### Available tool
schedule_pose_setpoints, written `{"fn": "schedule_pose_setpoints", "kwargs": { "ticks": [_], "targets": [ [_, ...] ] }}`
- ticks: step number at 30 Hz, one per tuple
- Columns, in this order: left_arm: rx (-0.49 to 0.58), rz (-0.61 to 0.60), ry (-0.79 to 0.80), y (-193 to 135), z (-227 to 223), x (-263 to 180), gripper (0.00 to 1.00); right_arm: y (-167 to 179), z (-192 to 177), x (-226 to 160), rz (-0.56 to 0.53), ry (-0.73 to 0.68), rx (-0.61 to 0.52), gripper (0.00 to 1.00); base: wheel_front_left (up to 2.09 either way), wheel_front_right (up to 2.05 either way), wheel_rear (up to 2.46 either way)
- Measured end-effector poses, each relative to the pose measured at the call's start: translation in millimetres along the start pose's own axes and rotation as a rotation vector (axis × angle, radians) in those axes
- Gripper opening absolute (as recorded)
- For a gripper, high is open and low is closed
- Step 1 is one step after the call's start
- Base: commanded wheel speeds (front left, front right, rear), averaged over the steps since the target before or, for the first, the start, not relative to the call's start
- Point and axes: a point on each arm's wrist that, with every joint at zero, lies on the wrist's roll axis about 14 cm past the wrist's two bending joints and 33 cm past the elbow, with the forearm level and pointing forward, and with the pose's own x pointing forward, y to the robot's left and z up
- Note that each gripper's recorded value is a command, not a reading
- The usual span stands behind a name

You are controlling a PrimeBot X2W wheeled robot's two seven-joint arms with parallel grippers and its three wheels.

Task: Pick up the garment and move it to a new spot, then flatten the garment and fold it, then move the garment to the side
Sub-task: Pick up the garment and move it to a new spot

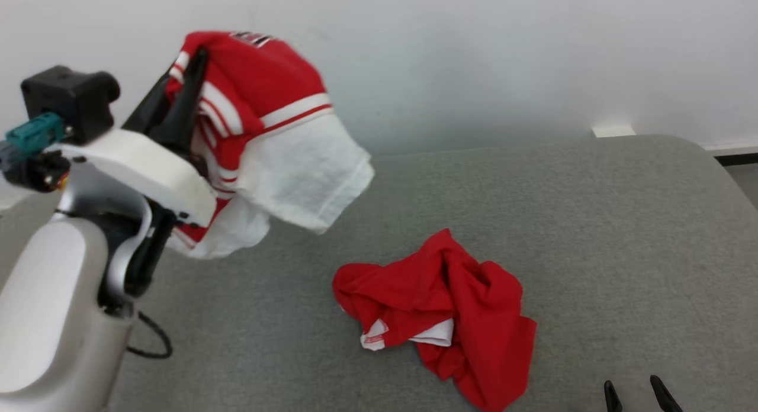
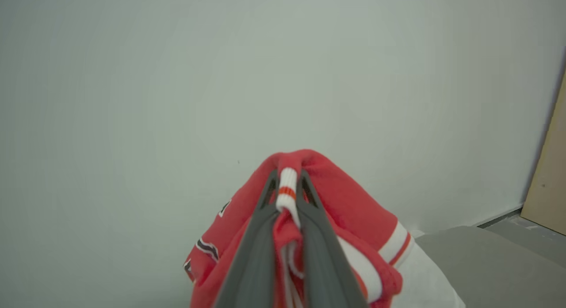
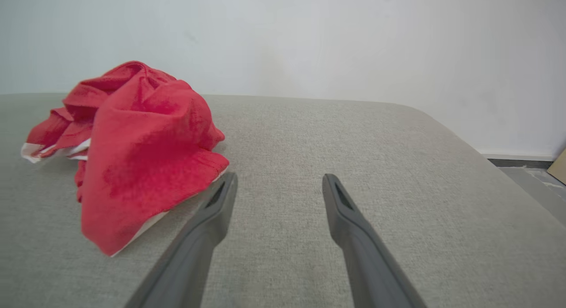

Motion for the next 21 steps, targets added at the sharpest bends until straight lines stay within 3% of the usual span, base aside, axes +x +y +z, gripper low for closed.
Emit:
{"fn": "schedule_pose_setpoints", "kwargs": {
  "ticks": [11, 13, 21],
  "targets": [
    [0.132, 0.475, 0.252, 162.9, -71.3, -97.8, 0.0, 59.7, 0.1, 44.4, 0.206, 0.008, -0.047, 1.0, 0.0, 0.0, 0.0],
    [0.214, 0.552, 0.305, 189.6, -84.0, -118.9, 0.0, 69.9, -3.0, 52.3, 0.239, 0.017, -0.057, 1.0, 0.0, 0.0, 0.0],
    [0.197, 0.74, 0.497, 235.1, -165.9, -169.7, 0.0, 88.8, -25.5, 79.0, 0.299, 0.076, -0.08, 1.0, 0.0, 0.0, 0.0]
  ]
}}
